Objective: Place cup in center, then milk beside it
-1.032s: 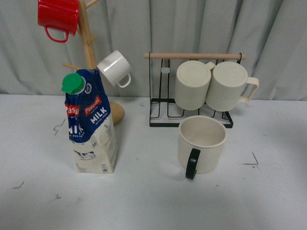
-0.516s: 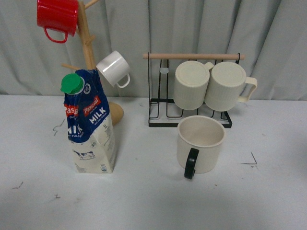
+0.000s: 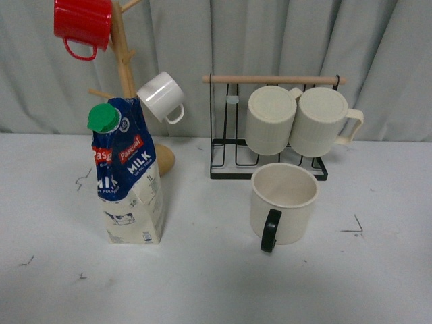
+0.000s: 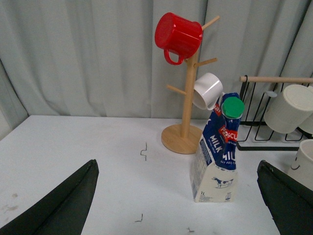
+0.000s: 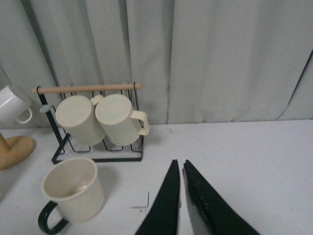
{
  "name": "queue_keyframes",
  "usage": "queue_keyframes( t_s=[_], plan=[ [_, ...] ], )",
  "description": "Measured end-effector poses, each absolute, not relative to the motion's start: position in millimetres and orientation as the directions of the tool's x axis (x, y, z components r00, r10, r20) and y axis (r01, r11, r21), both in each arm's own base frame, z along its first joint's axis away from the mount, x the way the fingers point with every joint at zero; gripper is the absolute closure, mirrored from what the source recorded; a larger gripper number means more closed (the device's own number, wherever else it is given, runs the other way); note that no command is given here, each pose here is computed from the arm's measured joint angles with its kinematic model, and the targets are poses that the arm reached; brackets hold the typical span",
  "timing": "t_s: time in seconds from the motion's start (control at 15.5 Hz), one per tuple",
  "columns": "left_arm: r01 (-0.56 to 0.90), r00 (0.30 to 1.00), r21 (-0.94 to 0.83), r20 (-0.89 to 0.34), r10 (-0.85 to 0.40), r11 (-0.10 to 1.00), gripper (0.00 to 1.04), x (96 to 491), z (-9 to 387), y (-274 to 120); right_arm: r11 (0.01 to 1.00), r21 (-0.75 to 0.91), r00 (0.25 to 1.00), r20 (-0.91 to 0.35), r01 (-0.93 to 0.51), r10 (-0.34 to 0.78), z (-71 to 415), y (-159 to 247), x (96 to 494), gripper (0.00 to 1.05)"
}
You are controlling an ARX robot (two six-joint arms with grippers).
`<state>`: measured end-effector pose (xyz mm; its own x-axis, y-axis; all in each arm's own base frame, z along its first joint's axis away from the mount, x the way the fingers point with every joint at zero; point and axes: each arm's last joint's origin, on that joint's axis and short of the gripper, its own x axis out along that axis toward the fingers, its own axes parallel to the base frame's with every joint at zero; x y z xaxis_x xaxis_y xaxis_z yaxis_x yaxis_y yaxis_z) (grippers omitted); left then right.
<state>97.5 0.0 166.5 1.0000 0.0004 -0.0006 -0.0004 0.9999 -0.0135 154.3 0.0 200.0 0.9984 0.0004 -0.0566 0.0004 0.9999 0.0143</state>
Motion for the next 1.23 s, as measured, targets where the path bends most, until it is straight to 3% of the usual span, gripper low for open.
queue_keyframes(
  t_s=[0.06, 0.65, 0.77, 1.16, 1.23],
  plan=[
    [0.000, 1.000, -0.014, -0.001, 0.000, 1.000, 0.07, 98, 166, 0, 1.000, 0.013, 0.998, -0.056, 0.000, 0.000, 196, 0, 149, 1.03],
    [0.000, 1.000, -0.014, -0.001, 0.000, 1.000, 0.07, 98, 166, 0, 1.000, 0.005, 0.998, -0.069, 0.000, 0.001, 162, 0, 118, 1.03],
    [-0.002, 1.000, -0.014, -0.001, 0.002, 1.000, 0.07, 98, 166, 0, 1.000, 0.006, 1.000, -0.014, 0.000, 0.000, 166, 0, 100, 1.03],
    [0.000, 1.000, -0.014, -0.001, 0.000, 1.000, 0.07, 98, 166, 0, 1.000, 0.005, 1.000, 0.004, 0.000, 0.000, 167, 0, 97, 1.03],
    [0.000, 1.000, -0.014, 0.000, 0.000, 1.000, 0.07, 98, 166, 0, 1.000, 0.005, 1.000, 0.004, 0.000, 0.000, 167, 0, 97, 0.91]
  ],
)
